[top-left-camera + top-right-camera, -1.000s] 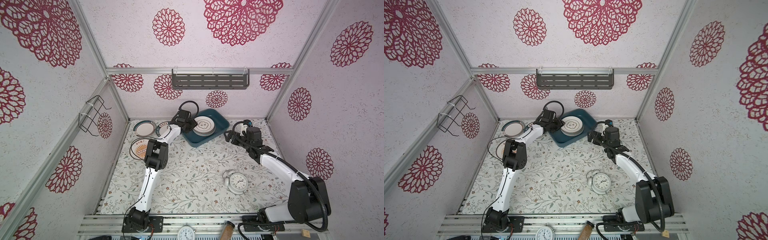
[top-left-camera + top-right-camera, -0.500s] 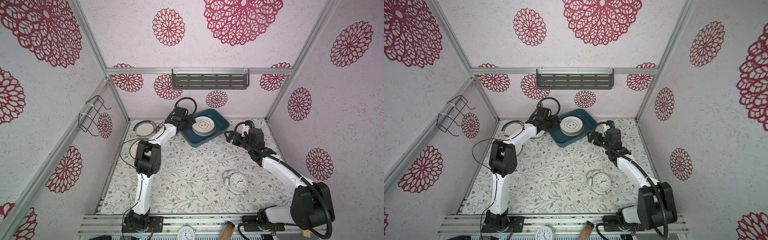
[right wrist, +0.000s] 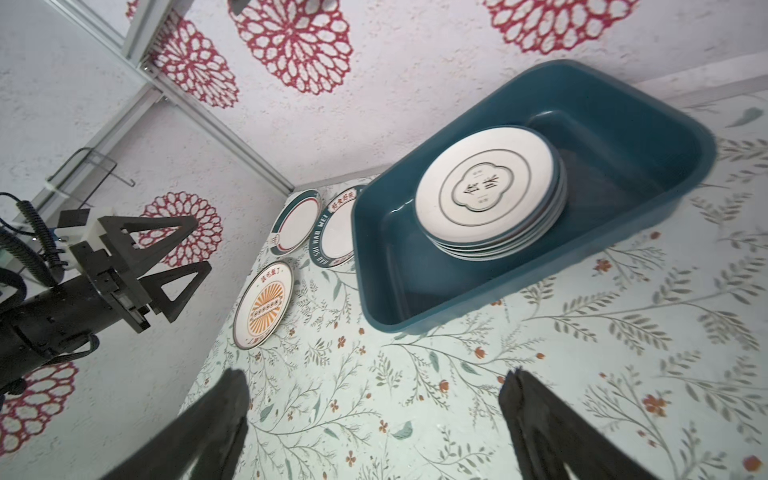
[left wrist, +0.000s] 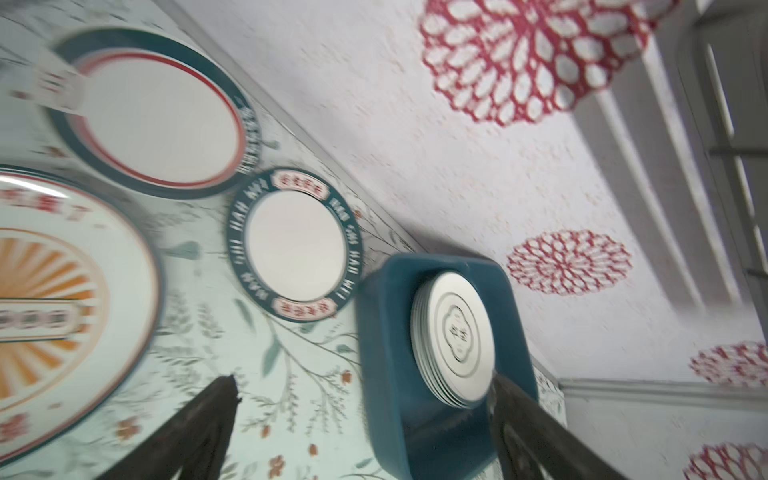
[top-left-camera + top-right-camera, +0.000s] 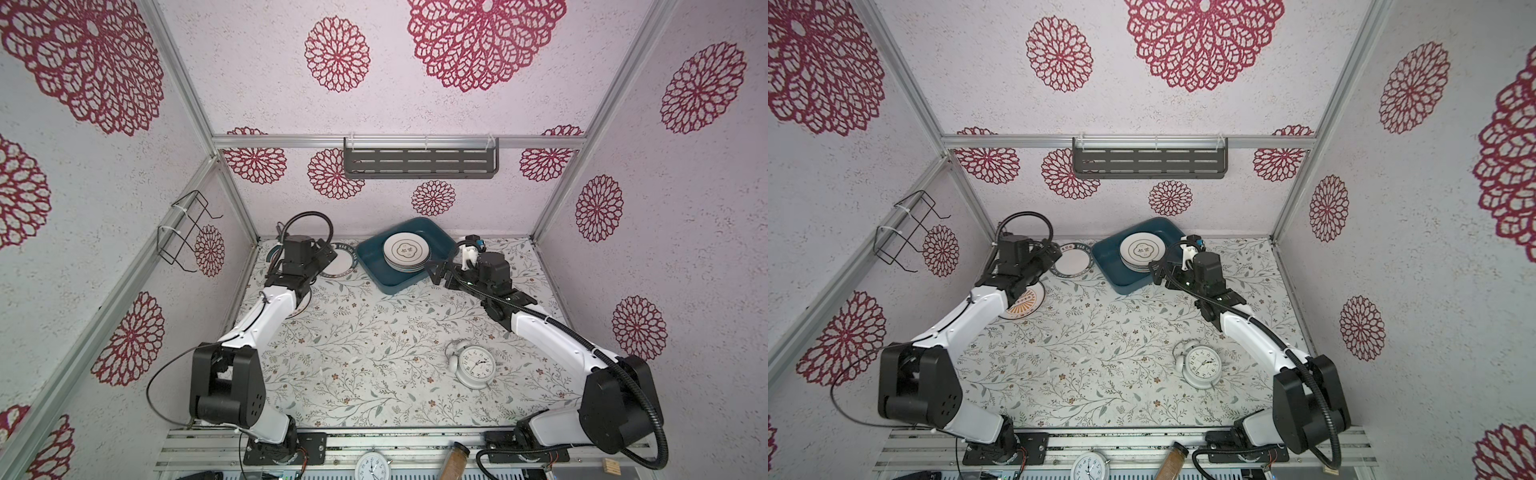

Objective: Place the plates into the plastic bin on the countertop

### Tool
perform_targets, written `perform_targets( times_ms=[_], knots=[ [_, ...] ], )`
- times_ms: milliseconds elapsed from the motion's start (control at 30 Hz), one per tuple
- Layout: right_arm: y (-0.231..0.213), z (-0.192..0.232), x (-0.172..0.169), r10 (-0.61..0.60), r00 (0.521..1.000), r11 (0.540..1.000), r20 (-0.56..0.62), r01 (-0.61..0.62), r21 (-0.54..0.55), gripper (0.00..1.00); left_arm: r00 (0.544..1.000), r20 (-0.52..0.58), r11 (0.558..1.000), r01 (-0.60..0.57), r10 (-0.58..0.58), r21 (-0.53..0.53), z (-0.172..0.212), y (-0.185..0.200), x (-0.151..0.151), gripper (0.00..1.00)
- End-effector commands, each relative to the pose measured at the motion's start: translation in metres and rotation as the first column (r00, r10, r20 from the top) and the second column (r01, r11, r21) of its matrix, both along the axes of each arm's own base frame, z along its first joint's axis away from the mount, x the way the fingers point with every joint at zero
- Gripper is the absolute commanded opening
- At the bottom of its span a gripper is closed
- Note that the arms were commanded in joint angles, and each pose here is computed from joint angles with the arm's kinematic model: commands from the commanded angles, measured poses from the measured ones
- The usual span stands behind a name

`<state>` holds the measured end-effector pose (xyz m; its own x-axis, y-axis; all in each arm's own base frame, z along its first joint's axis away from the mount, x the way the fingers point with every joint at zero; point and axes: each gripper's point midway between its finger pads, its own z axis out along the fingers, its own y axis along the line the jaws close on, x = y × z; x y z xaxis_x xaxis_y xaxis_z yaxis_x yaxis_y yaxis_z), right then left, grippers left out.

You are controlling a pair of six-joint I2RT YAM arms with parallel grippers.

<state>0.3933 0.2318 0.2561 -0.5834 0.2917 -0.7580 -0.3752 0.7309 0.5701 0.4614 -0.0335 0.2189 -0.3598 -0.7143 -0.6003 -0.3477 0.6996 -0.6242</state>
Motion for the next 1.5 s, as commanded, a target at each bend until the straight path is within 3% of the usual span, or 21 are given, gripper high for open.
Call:
perform_targets(
  times_ms=[0, 233, 433, 633, 833, 1067, 1467],
  knots=[
    [0.028, 0.029, -0.001, 0.078, 0.992, 0.996, 0.102, -0.081, 0.028, 0.99, 0.994, -0.024, 0.994, -0.108, 0.108, -0.008, -0.006, 0.039, -0.031, 0.97],
    [0.094, 0.036, -0.015, 0.244, 0.959, 0.965, 0.147, -0.255, 0.059, 0.99, 0.962, -0.082, 0.959, -0.268, 0.261, -0.095, -0.035, 0.103, -0.096, 0.97],
    [0.152, 0.031, -0.031, 0.38, 0.914, 0.912, 0.141, -0.396, 0.108, 0.99, 0.946, -0.114, 0.925, -0.322, 0.304, -0.2, -0.069, 0.125, -0.123, 0.97],
    [0.197, 0.015, -0.053, 0.505, 0.858, 0.851, 0.098, -0.513, 0.109, 0.99, 0.947, -0.164, 0.908, -0.313, 0.276, -0.28, -0.106, 0.132, -0.128, 0.99],
    [0.21, 0.011, -0.063, 0.552, 0.829, 0.824, 0.085, -0.558, 0.095, 0.99, 0.951, -0.186, 0.88, -0.301, 0.247, -0.367, -0.134, 0.134, -0.119, 0.97],
    [0.202, 0.0, -0.057, 0.526, 0.849, 0.85, 0.055, -0.526, 0.0, 0.99, 0.939, -0.248, 0.865, -0.322, 0.24, -0.384, -0.163, 0.137, -0.112, 0.97],
    [0.164, 0.002, -0.032, 0.382, 0.921, 0.917, 0.074, -0.368, -0.153, 0.99, 0.927, -0.312, 0.838, -0.333, 0.207, -0.433, -0.205, 0.135, -0.101, 0.82]
  ],
)
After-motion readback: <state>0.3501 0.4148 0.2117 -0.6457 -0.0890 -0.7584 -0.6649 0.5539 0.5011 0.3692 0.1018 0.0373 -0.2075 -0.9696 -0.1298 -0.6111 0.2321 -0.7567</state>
